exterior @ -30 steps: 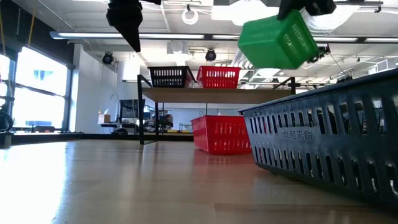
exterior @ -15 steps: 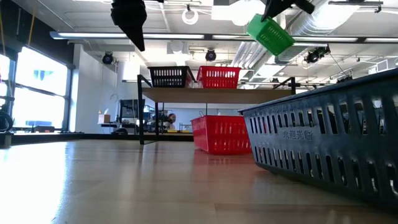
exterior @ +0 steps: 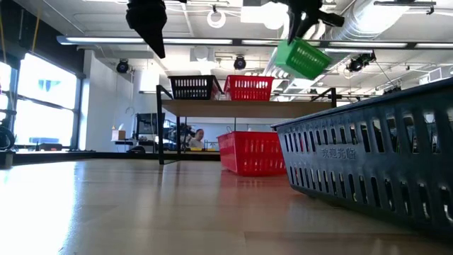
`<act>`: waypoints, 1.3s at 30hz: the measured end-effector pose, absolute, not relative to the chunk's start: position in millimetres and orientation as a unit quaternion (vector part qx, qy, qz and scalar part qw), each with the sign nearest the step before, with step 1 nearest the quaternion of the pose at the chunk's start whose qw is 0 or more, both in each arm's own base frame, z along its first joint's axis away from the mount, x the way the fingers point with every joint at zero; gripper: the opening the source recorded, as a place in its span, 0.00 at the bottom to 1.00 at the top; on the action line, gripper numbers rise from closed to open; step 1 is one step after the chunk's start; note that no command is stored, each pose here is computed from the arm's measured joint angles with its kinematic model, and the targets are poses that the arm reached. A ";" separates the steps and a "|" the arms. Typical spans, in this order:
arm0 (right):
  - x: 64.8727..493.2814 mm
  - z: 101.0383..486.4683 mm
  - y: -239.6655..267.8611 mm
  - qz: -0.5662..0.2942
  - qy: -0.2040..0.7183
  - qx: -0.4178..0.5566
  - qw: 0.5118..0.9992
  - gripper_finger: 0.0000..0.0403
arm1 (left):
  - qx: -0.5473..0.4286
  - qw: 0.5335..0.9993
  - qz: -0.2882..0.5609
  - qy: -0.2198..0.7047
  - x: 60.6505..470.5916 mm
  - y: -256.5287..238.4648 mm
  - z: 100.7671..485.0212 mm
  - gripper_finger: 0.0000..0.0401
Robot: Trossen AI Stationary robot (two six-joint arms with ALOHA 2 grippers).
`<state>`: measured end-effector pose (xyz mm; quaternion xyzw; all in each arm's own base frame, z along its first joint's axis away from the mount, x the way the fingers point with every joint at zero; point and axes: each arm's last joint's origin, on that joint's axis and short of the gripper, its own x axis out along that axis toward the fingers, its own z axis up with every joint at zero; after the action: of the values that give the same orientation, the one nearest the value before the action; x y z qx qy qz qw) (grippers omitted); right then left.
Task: Stack baskets on shelf by color
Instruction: Put the stacked green bins on the shelf
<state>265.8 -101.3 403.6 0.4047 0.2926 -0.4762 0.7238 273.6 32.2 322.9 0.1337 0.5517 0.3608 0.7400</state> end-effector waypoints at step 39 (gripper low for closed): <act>313.1 340.2 -125.2 -0.519 0.370 0.450 0.626 0.15 | 0.136 0.742 0.331 0.567 273.7 31.2 322.0 0.49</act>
<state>313.1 -125.2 340.2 0.4503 0.3700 -0.5187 0.6255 273.7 31.2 322.0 0.1355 0.5667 0.3313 0.7421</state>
